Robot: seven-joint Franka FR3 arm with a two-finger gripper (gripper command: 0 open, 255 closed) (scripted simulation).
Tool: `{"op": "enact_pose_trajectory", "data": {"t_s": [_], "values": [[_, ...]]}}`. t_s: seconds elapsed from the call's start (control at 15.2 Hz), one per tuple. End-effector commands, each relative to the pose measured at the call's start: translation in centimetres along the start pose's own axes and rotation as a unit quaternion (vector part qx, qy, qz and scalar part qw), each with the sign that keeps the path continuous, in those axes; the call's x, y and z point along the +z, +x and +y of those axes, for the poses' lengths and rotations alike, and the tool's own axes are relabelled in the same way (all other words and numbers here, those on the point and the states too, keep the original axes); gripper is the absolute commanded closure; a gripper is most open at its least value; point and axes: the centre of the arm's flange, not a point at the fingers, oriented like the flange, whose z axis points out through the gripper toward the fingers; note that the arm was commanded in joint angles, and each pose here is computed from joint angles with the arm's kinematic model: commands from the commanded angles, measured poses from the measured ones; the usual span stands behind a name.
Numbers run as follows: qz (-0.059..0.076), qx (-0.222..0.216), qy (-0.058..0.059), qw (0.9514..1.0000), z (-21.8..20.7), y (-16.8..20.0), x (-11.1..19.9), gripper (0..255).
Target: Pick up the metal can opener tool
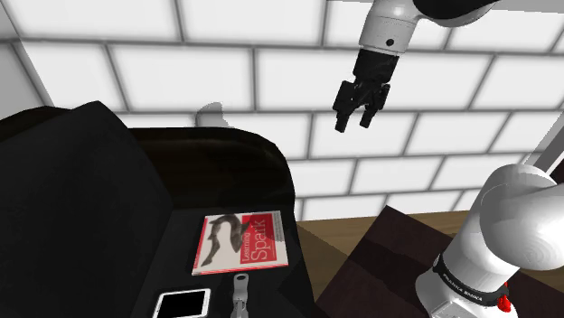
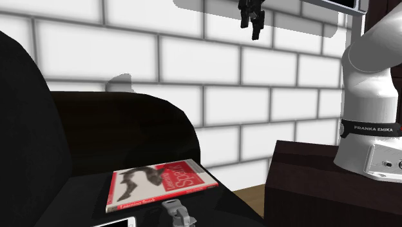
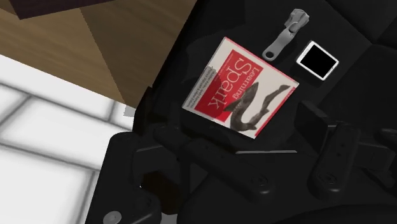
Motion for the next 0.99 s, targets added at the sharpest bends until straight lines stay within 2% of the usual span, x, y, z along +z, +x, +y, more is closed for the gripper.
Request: {"op": "enact_pose_trajectory", "data": {"t_s": [0.0, 0.92], "values": [[-0.003, 0.009, -0.002, 1.0000, -1.3, 0.4, 2.4, 0], [-0.030, 0.064, -0.021, 0.9973, -11.1, 1.5, 18.4, 0]]}}
